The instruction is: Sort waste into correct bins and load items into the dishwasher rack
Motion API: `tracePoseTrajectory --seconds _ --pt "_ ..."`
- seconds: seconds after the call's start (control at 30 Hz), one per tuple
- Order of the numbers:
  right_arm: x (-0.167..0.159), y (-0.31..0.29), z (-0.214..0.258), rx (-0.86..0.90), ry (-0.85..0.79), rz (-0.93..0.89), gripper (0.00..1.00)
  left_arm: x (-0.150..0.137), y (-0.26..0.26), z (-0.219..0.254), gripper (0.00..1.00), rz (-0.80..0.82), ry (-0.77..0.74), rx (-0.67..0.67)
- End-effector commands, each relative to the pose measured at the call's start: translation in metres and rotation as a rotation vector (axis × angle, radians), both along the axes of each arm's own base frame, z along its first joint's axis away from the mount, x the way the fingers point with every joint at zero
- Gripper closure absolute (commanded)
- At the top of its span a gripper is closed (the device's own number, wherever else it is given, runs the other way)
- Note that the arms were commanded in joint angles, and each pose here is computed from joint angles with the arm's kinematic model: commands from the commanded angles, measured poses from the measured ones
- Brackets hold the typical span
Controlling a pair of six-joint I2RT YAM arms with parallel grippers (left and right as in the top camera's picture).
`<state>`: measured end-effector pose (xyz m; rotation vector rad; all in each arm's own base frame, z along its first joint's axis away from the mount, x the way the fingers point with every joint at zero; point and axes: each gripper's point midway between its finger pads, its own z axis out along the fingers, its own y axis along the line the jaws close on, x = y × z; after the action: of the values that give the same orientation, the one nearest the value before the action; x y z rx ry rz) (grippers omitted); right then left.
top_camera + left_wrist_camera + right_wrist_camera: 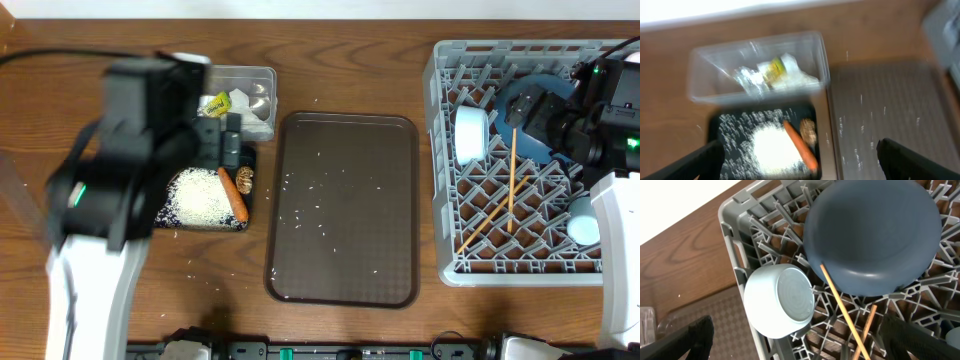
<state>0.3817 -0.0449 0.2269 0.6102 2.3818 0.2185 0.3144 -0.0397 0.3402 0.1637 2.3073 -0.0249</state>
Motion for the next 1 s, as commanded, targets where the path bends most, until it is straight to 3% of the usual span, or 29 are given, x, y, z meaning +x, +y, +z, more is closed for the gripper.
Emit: tracePoseTrajectory --seconds 0.0,0.23,0.53,0.97 --pt "-0.001 0.0 0.012 0.004 -0.03 -0.007 0.01 -0.015 0.015 0.02 0.02 0.046 -0.119 0.007" --pt "0.0 0.0 0.012 0.004 -0.03 -0.007 0.01 -0.039 0.023 0.022 0.02 0.053 -0.388 -0.005" --pt "-0.001 0.0 0.012 0.004 -0.03 -0.007 0.01 -0.068 0.026 -0.06 0.02 0.045 -0.605 -0.008" --pt "-0.001 0.0 0.012 0.004 -0.03 -0.007 0.01 -0.08 0.027 -0.165 0.02 0.045 -0.622 -0.01"
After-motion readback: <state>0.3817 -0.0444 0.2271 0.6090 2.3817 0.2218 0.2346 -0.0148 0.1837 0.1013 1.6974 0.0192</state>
